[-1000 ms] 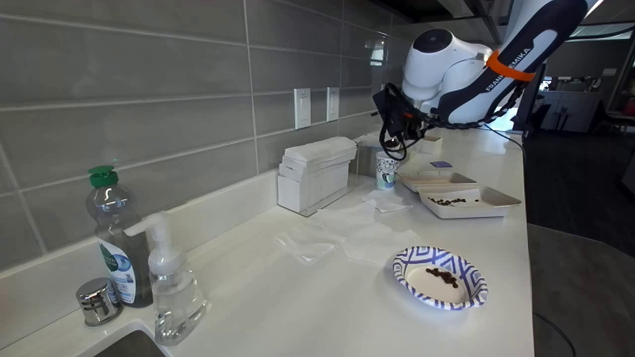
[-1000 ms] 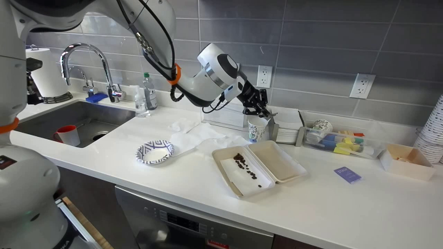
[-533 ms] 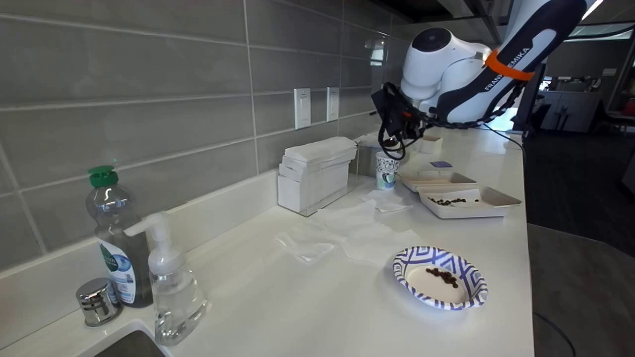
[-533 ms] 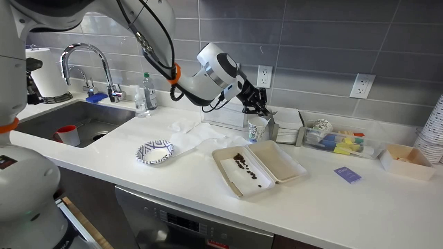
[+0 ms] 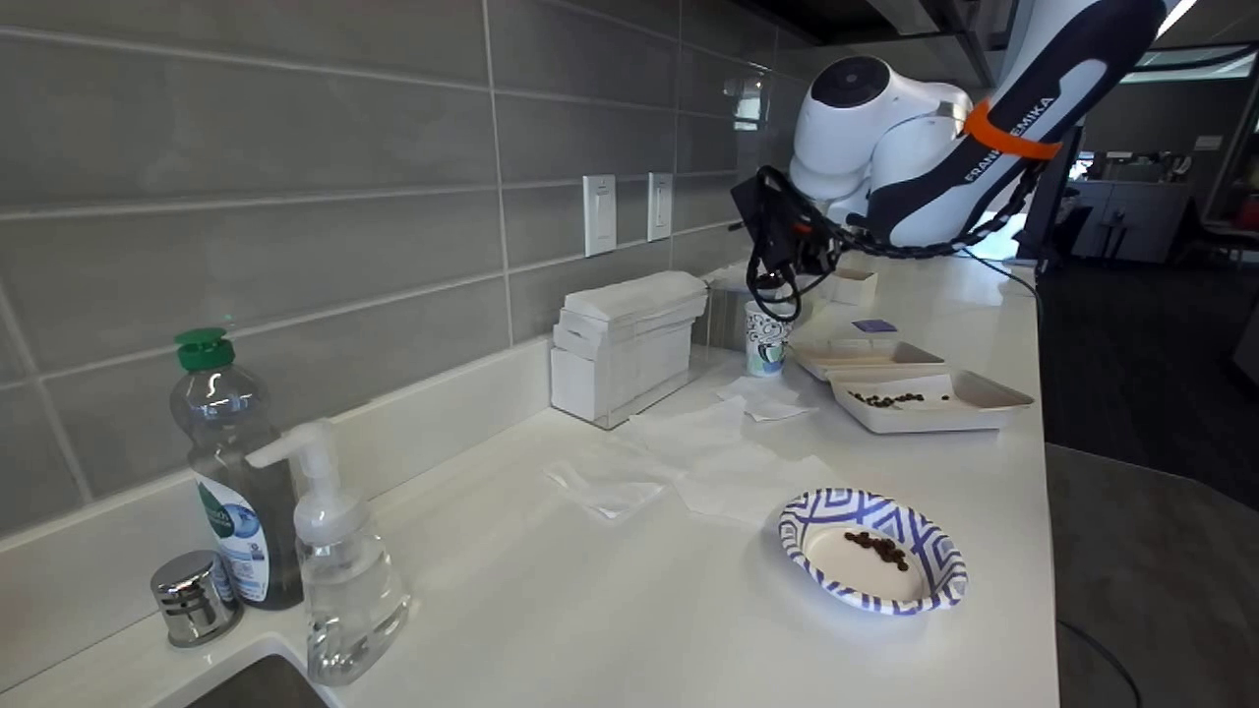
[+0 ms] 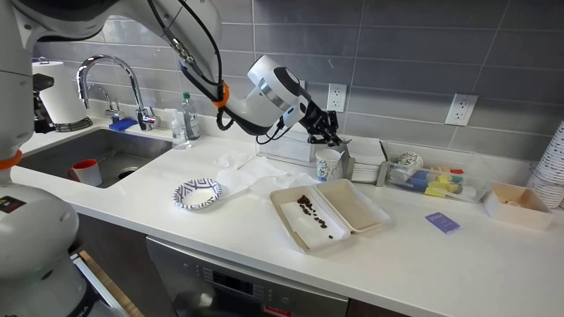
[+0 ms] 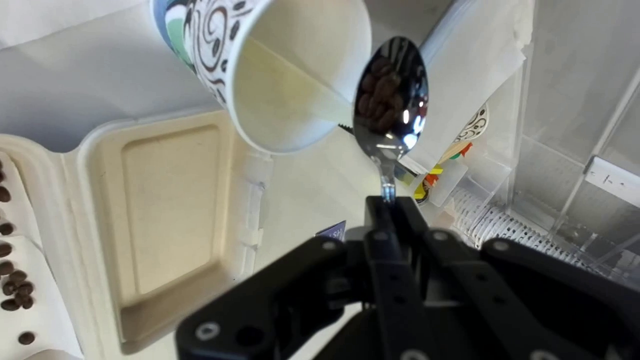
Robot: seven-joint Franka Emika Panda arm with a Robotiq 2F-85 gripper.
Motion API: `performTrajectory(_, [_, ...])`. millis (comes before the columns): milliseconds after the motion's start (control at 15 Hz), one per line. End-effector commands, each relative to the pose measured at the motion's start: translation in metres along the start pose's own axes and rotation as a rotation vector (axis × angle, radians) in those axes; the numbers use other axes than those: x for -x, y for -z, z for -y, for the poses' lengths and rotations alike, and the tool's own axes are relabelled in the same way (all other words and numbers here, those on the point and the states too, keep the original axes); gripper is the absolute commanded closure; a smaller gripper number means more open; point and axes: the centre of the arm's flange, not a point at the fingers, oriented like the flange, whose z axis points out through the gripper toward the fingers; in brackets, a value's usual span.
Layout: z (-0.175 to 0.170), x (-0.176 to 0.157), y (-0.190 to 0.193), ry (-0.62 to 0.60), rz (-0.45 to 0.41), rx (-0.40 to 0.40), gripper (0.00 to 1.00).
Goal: Pick up spoon and scoop some of the contents from the bowl and pour them in the cup
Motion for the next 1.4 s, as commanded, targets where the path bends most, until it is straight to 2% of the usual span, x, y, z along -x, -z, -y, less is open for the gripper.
performTrajectory(0, [-0.011,0.006,0.000,-0.010,-0.046,-0.042,0.98])
performTrajectory(867, [-0.013,0.017,-0.002,0.056,-0.113,-0.092,0.98])
performTrajectory(1333, [-0.014,0.019,0.000,0.091,-0.186,-0.138,0.98])
